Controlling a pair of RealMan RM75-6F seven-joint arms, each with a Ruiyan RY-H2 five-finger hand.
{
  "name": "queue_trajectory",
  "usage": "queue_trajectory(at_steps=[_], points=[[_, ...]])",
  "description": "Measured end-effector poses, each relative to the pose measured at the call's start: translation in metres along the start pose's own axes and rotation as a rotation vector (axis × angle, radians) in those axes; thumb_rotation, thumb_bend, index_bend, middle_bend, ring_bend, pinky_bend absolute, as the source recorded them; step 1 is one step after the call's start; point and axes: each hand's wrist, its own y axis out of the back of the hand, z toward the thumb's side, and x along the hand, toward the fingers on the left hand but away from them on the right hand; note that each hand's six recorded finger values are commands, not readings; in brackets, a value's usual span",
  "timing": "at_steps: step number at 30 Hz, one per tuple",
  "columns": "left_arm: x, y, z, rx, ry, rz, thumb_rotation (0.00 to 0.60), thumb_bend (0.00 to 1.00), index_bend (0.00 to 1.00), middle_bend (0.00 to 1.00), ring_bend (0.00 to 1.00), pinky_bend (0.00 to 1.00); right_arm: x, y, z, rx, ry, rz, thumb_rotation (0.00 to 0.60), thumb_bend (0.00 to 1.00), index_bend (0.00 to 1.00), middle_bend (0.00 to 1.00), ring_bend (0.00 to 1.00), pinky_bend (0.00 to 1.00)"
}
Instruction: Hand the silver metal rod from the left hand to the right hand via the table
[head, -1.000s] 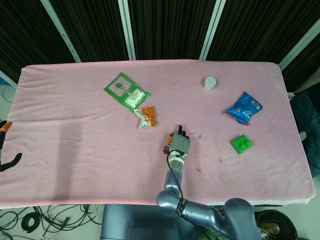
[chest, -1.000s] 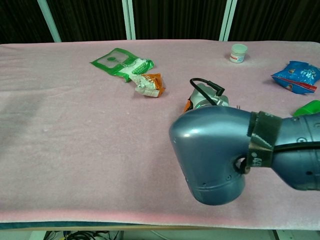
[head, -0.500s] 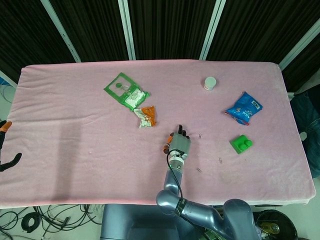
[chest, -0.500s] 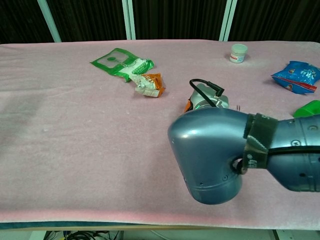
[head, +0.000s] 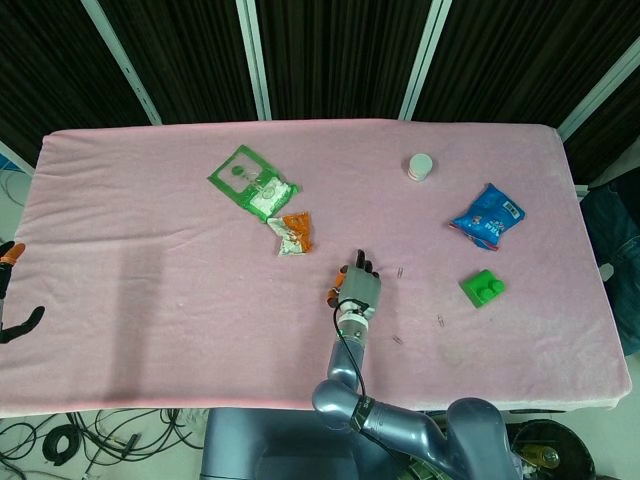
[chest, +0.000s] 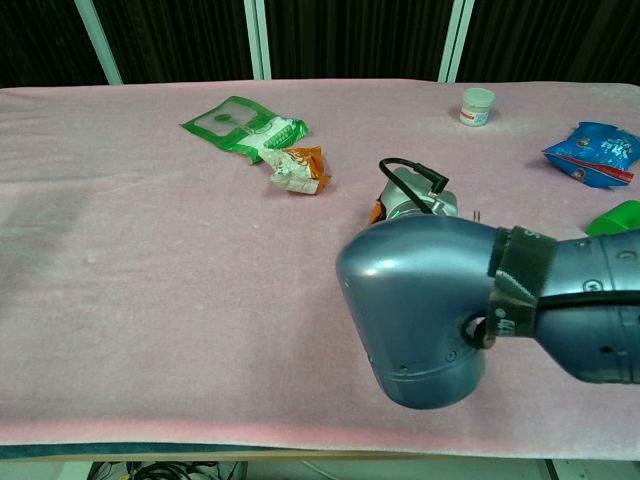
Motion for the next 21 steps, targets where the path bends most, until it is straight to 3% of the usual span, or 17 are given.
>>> queue_trajectory(at_steps=[21], points=[[0.0003,-0.0006,0.0013,0.004,0.001,0.0,0.6,0.24,0.11,0.06,0.0,0.0,-0.0019,-0.0007,-0.0077,0.032,-0.022,0.011,0.6,0.28,0.56,0.02,0.09,0.21]])
